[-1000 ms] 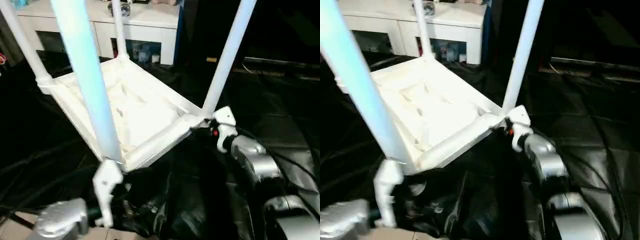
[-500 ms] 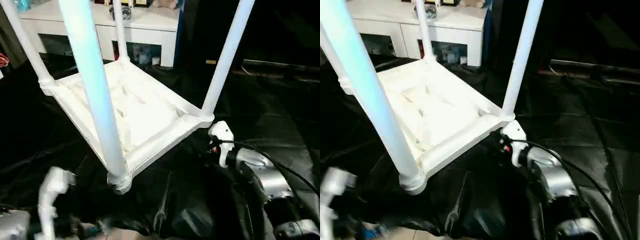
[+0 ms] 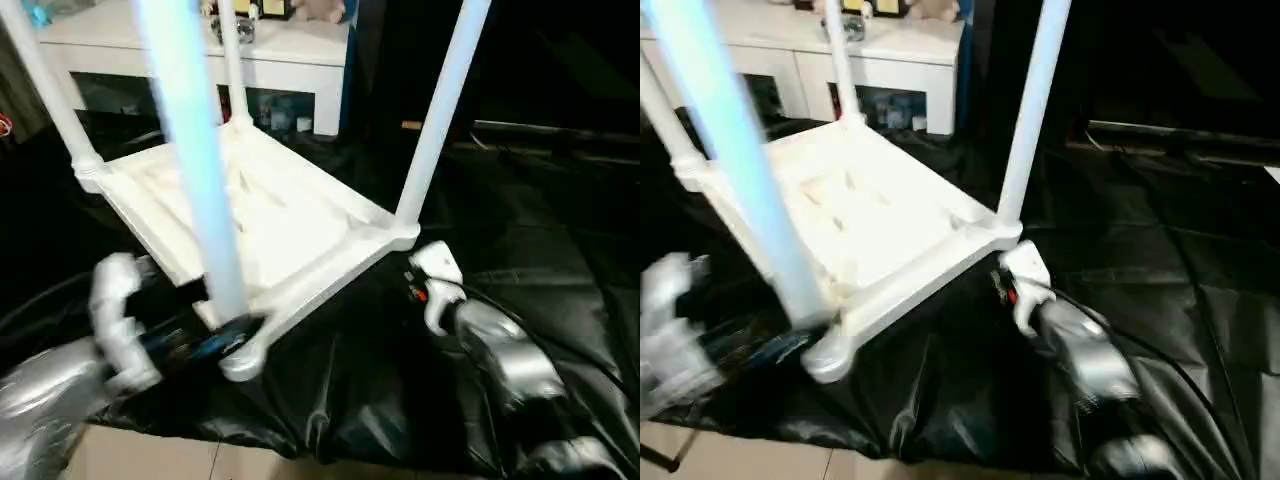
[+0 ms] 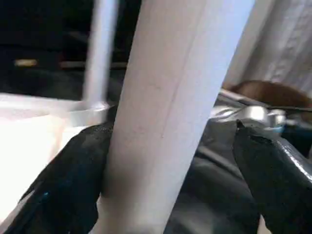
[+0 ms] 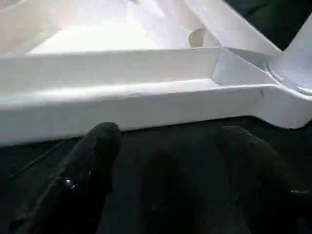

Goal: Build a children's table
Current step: Rotate table base

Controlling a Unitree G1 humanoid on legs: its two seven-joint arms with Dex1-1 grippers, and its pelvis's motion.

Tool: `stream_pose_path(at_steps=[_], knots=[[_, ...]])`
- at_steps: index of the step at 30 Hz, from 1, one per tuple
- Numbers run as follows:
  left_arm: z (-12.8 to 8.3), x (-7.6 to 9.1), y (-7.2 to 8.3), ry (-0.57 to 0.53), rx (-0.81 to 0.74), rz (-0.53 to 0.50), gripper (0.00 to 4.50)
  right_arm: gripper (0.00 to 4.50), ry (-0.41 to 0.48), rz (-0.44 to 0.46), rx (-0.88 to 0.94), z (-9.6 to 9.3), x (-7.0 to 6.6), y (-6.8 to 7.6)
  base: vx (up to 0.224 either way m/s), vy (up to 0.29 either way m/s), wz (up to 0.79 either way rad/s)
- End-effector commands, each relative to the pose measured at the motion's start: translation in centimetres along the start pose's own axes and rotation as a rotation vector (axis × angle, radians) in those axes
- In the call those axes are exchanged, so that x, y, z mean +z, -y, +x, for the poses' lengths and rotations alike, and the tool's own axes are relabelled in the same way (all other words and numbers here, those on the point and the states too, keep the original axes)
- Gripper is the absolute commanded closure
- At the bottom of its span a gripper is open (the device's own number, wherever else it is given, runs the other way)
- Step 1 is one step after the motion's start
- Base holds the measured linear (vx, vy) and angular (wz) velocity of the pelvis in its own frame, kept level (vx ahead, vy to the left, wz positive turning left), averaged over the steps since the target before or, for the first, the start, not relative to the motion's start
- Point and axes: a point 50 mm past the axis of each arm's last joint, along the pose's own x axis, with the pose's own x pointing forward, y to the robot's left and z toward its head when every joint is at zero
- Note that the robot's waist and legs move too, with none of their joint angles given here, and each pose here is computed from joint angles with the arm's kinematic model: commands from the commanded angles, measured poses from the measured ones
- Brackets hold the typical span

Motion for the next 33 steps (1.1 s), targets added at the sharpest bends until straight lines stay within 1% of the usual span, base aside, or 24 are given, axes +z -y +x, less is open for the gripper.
stream_pose_path(at_steps=[1, 3, 4, 6, 7, 8, 11, 15, 16, 17, 22, 26, 27, 28, 29, 30, 32, 33], knots=[[1.0, -0.1, 0.2, 0.004, -0.034, 0.008, 0.07, 0.91, -0.003, 0.002, -0.037, 0.2, 0.1, 0.4, 0.0, 0.0, 0.0], [2.1, -0.4, 0.1, 0.0, -0.046, 0.024, 0.07, 0.91, -0.003, -0.001, -0.037, 0.7, 0.4, 0.0, 0.0, 0.0, 0.0], [3.1, -0.8, 0.1, -0.007, -0.063, 0.028, 0.07, 0.91, -0.003, -0.009, -0.028, 1.3, 0.6, -0.4, 0.0, 0.0, 0.0], [4.3, -1.1, 0.5, -0.009, -0.099, 0.02, 0.07, 0.91, -0.001, -0.014, -0.017, 2.1, 0.8, -1.0, 0.0, 0.0, 0.0], [4.3, -1.1, 0.5, -0.009, -0.102, 0.019, 0.07, 0.91, -0.001, -0.013, -0.016, 2.1, 0.8, -1.1, 0.0, 0.0, 0.0], [5.4, -1.1, 1.2, -0.006, -0.161, 0.01, 0.07, 0.91, 0.001, -0.002, 0.003, 2.8, 1.0, -1.8, 0.0, 0.0, 0.0], [6.7, -1.1, 2.2, 0.008, -0.229, 0.003, 0.07, 0.91, 0.0, -0.003, 0.027, 3.3, 1.0, -2.5, 0.0, 0.0, 0.0], [8.4, -1.2, 3.1, 0.026, -0.286, 0.001, 0.07, 0.91, 0.005, -0.002, 0.05, 3.6, 1.1, -3.0, 0.0, 0.0, 0.0], [9.2, -1.4, 3.4, 0.035, -0.298, -0.004, 0.07, 0.91, 0.004, -0.003, 0.054, 3.7, 1.0, -3.1, 0.0, 0.0, 0.0], [9.9, -1.6, 3.5, 0.037, -0.303, 0.001, 0.07, 0.91, 0.001, -0.003, 0.051, 3.8, 0.9, -3.1, 0.0, 0.0, 0.0], [11.3, -2.1, 3.4, 0.039, -0.294, 0.018, 0.07, 0.91, -0.004, 0.0, 0.038, 3.9, 0.8, -2.9, 0.01, -0.002, 0.01], [13.2, -2.7, 2.5, -0.003, -0.199, 0.092, 0.07, 0.91, -0.003, 0.002, 0.005, 3.7, 0.8, -2.3, 0.0, 0.0, 0.0], [13.4, -2.8, 2.1, -0.017, -0.169, 0.106, 0.07, 0.91, -0.002, 0.002, -0.008, 3.7, 0.8, -2.1, 0.0, 0.0, 0.0], [13.6, -2.8, 1.4, -0.013, -0.117, 0.147, 0.07, 0.91, 0.001, 0.006, -0.036, 3.5, 0.8, -1.5, 0.0, 0.0, 0.0], [13.7, -2.9, 1.0, -0.029, -0.09, 0.153, 0.07, 0.91, 0.003, 0.006, -0.047, 3.4, 0.8, -1.2, 0.0, 0.0, 0.0], [13.7, -2.9, 1.0, -0.029, -0.09, 0.153, 0.07, 0.91, 0.003, 0.006, -0.047, 3.4, 0.8, -1.2, 0.0, 0.0, 0.0], [13.7, -3.0, 0.2, -0.046, -0.036, 0.203, 0.07, 0.91, 0.013, 0.009, -0.071, 3.0, 0.8, -0.4, 0.0, 0.0, 0.0], [13.1, -2.9, 0.1, -0.035, -0.054, 0.195, 0.07, 0.91, 0.029, 0.014, -0.085, 2.2, 0.8, 0.4, 0.0, 0.0, 0.0]])
